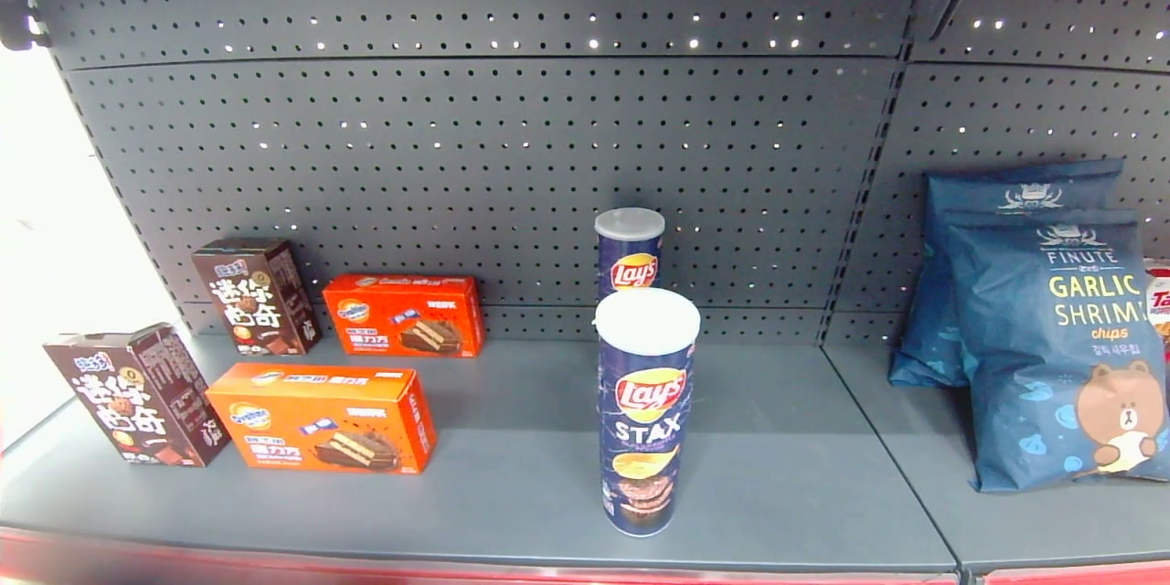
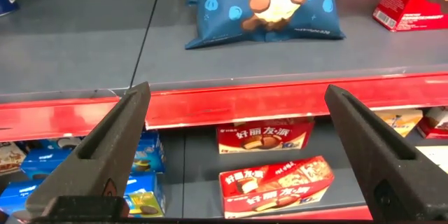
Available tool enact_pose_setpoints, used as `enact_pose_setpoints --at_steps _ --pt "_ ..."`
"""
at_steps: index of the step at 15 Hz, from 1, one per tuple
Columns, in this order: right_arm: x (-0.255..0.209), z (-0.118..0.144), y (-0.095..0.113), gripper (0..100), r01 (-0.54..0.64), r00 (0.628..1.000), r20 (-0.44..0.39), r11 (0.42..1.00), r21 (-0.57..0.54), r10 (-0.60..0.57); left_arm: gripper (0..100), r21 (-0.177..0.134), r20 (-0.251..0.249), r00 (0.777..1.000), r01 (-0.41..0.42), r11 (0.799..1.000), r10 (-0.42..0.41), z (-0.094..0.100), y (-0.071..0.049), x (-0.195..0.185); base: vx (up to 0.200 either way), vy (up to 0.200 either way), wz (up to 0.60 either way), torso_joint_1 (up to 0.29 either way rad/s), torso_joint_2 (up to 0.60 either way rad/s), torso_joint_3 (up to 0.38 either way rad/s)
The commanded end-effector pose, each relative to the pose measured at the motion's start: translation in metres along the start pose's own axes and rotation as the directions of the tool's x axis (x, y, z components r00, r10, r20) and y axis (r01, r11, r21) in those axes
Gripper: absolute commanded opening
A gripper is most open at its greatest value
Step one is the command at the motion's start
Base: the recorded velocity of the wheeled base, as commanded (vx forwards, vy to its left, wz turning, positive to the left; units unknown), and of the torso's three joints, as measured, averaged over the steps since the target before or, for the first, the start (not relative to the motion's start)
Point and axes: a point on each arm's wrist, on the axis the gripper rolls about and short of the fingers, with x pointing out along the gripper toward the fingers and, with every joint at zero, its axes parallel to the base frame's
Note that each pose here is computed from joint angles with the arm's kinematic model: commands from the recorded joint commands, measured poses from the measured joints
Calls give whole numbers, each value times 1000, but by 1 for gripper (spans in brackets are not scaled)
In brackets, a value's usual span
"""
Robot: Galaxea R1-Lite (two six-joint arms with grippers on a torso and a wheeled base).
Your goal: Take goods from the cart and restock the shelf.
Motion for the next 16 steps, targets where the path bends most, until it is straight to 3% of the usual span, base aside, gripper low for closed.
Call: enact_pose_setpoints --at_steps 1,2,3,16 --pt "2 0 -2 100 -109 994 -31 994 -10 109 100 0 -1 1000 -1 1000 1 0 0 0 0 0 0 0 0 0" --pt "2 0 -2 100 -109 994 -31 994 -10 109 100 0 -1 1000 -1 1000 1 0 0 0 0 0 0 0 0 0" --pt "-7 -3 -3 100 -131 987 93 991 -13 131 100 -2 -1 1000 -3 1000 3 0 0 0 0 0 0 0 0 0" --pt "-7 -2 -3 100 -131 987 94 991 -12 131 100 0 -1 1000 -1 1000 1 0 0 0 -31 0 0 1 0 0"
